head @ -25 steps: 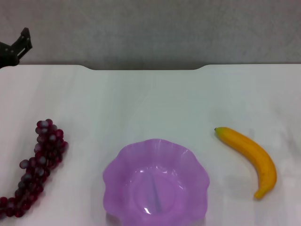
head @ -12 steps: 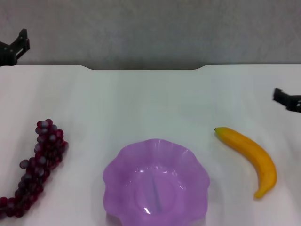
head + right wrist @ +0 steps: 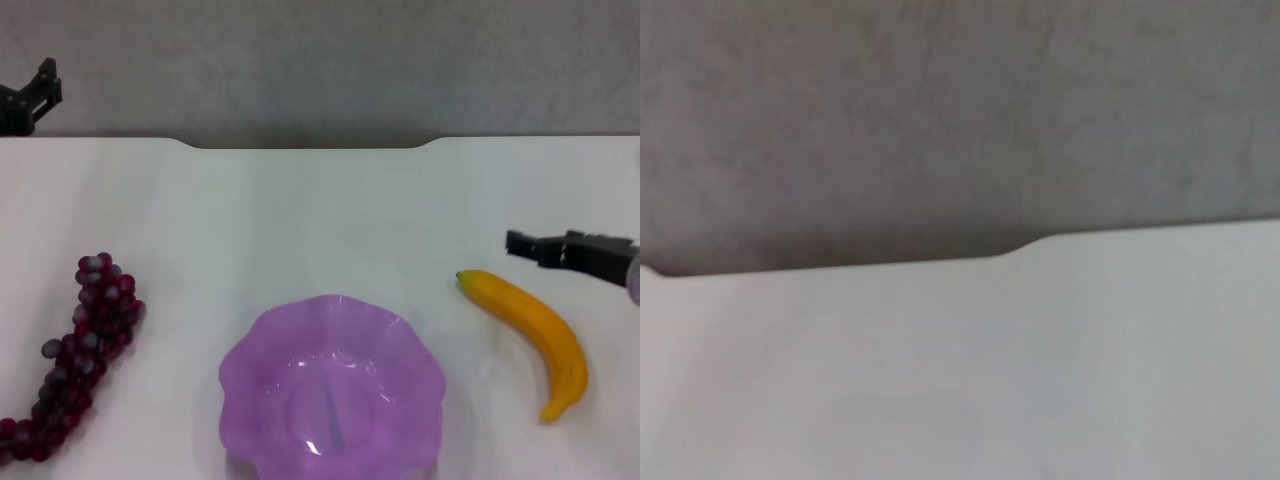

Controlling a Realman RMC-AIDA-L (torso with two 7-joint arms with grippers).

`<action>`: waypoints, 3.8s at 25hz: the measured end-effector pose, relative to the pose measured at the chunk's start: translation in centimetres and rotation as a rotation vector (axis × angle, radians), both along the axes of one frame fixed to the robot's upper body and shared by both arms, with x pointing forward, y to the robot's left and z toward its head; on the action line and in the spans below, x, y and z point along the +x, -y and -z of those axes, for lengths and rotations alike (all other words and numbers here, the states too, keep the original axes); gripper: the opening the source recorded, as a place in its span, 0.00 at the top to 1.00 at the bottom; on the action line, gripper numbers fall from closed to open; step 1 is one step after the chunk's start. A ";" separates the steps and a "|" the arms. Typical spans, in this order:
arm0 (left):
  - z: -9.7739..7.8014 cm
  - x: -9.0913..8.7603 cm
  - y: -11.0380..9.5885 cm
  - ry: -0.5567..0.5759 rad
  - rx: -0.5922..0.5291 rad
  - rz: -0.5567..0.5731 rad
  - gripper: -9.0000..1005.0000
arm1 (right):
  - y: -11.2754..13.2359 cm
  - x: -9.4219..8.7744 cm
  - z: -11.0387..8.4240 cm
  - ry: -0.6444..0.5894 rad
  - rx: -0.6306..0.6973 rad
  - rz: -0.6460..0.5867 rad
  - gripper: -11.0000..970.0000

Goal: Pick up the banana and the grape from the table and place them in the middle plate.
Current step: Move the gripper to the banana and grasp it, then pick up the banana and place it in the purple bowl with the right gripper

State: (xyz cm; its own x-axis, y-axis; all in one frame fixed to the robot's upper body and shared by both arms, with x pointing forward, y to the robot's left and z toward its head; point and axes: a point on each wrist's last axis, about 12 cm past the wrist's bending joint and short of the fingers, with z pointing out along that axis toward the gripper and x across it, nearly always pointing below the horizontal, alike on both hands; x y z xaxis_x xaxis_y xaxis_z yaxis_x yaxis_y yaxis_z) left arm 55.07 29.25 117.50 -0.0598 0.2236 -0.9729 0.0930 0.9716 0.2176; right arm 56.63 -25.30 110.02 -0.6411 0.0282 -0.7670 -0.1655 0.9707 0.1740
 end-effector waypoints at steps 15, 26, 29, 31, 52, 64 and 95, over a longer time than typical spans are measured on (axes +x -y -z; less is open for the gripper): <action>0.1 -0.1 -0.7 -0.009 0.002 -0.019 0.14 | 0.8 0.9 3.2 -0.220 -0.007 -0.010 0.11; 0.0 0.1 -0.4 -0.023 0.012 -0.005 0.14 | 0.4 1.6 4.9 -0.318 -0.069 -0.034 0.12; 0.0 0.1 -0.5 -0.023 0.013 -0.008 0.14 | 0.3 1.7 5.2 -0.333 -0.077 -0.037 0.12; 0.0 0.1 -0.5 -0.024 0.014 -0.008 0.14 | 0.3 1.8 5.2 -0.334 -0.077 -0.038 0.12; -0.2 0.1 -0.2 -0.018 0.016 0.001 0.14 | 0.2 2.0 5.2 -0.329 -0.095 -0.053 0.44; -0.3 -0.1 -0.2 -0.016 0.017 -0.001 0.14 | -0.2 2.1 4.7 -0.313 -0.103 -0.082 0.49; -0.8 0.3 0.2 -0.015 0.020 0.016 0.14 | -9.8 -0.4 -5.8 -0.038 -0.228 -0.515 0.49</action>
State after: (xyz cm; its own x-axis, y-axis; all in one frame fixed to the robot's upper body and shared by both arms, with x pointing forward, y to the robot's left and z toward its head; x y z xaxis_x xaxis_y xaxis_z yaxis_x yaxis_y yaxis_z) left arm 55.32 29.05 118.32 -0.0702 0.2438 -0.9673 0.1120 0.9655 0.2352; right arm 56.22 -15.51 115.81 -0.5554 -0.4594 -0.6931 -0.6253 0.7803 -0.0161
